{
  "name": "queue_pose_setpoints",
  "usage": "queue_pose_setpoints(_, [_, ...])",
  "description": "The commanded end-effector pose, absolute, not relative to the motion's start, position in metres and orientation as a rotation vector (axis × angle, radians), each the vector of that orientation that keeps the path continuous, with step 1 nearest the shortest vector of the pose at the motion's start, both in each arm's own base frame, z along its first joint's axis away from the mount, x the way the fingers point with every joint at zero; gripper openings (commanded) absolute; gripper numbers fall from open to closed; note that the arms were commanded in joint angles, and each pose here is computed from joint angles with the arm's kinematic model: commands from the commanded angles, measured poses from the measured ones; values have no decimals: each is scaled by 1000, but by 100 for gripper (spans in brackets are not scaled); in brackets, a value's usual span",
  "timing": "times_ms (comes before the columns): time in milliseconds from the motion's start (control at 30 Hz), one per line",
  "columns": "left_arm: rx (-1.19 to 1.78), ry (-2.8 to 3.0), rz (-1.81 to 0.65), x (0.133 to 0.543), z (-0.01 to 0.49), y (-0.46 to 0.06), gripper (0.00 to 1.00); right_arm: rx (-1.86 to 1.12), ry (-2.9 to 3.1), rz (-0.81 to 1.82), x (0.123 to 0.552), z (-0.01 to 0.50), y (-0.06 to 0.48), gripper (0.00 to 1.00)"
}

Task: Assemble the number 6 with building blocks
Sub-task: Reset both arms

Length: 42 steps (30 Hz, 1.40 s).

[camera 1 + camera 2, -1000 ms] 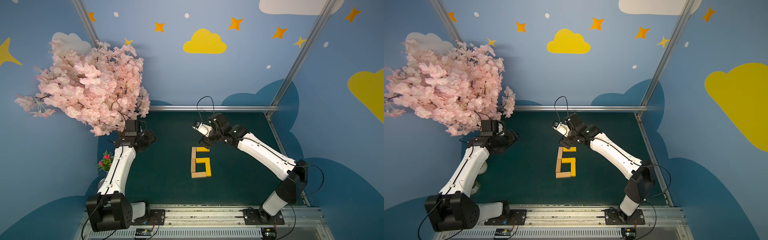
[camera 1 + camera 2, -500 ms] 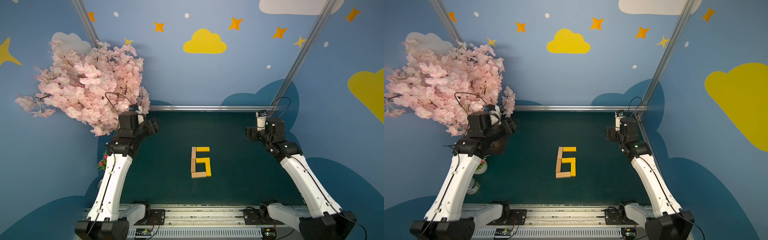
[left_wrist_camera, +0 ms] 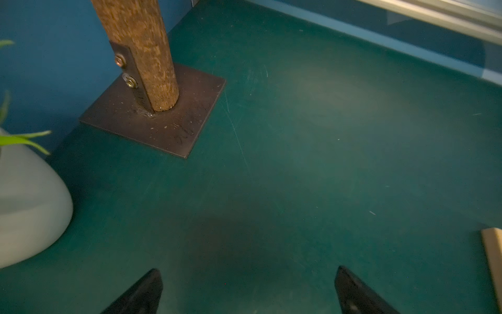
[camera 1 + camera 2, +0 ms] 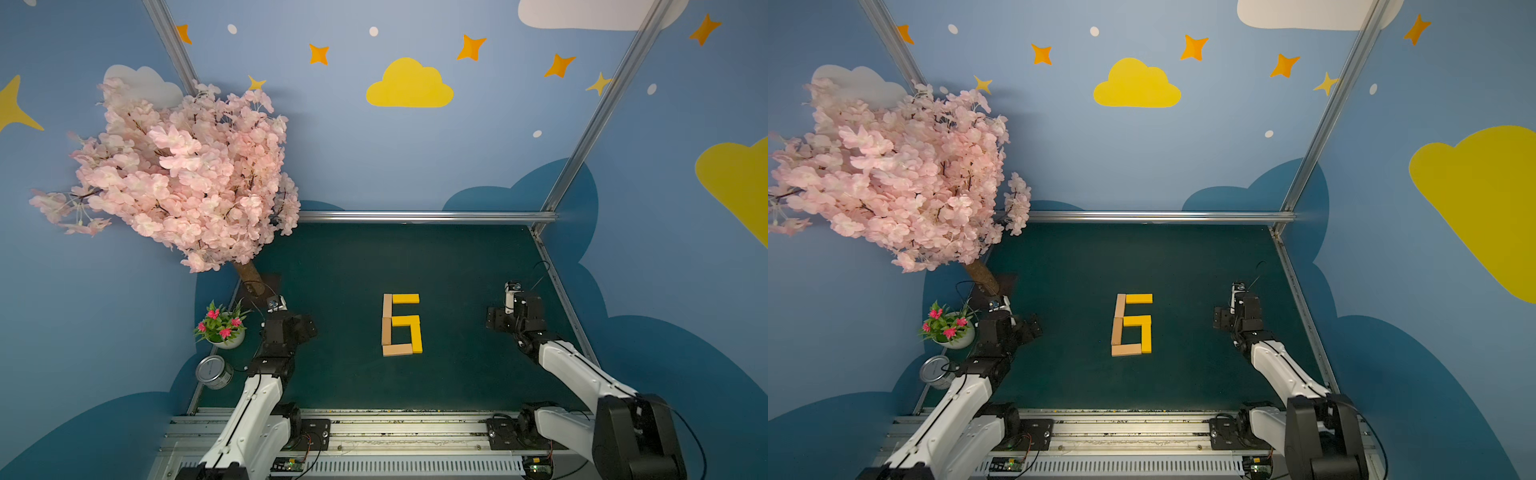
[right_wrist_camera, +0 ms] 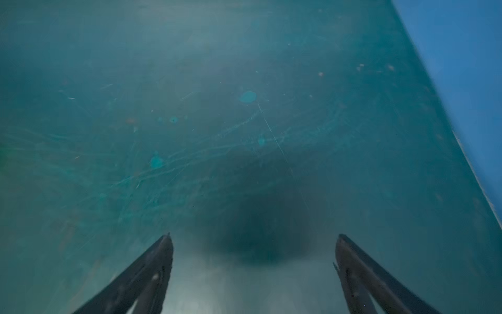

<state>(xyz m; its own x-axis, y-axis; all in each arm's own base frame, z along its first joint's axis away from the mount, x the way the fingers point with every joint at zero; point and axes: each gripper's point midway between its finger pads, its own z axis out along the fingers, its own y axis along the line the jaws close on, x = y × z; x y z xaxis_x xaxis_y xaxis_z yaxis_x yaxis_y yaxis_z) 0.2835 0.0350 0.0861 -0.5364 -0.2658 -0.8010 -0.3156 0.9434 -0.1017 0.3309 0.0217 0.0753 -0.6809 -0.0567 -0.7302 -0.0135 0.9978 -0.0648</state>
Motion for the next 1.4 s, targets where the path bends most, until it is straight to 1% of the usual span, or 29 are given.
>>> queue_pose_setpoints(0, [-343, 1981, 83, 320, 115, 38, 100, -143, 2161, -52, 380, 106, 33, 95])
queue_pose_setpoints(100, [-329, 2012, 125, 331, 102, 41, 100, -148, 2136, -61, 394, 101, 31, 95])
queue_pose_setpoints(300, [-352, 2011, 182, 345, 103, 51, 100, -115, 2101, -46, 402, 95, 24, 95])
queue_pose_setpoints(633, [-259, 1995, 151, 369, 105, 44, 100, -114, 2121, 6, 420, 86, 29, 95])
queue_pose_setpoints(800, [-237, 2003, 136, 390, 103, 43, 100, -105, 2114, 4, 418, 87, 28, 95])
queue_pose_setpoints(933, [-171, 2022, 60, 398, 91, 28, 100, -95, 2084, 0, 414, 90, 27, 95])
queue_pose_setpoints(1000, [-114, 1977, 60, 403, 93, 20, 100, -91, 2064, -2, 411, 91, 25, 95])
queue_pose_setpoints(1133, [-105, 1966, 60, 393, 90, 16, 100, -89, 2017, 0, 401, 94, 25, 95])
queue_pose_setpoints(1200, [-106, 1938, 68, 390, 84, 17, 100, -86, 2026, 13, 394, 85, 25, 95])
queue_pose_setpoints(1367, [-49, 1872, 104, 385, 90, 7, 100, -84, 1931, 16, 396, 91, 24, 95])
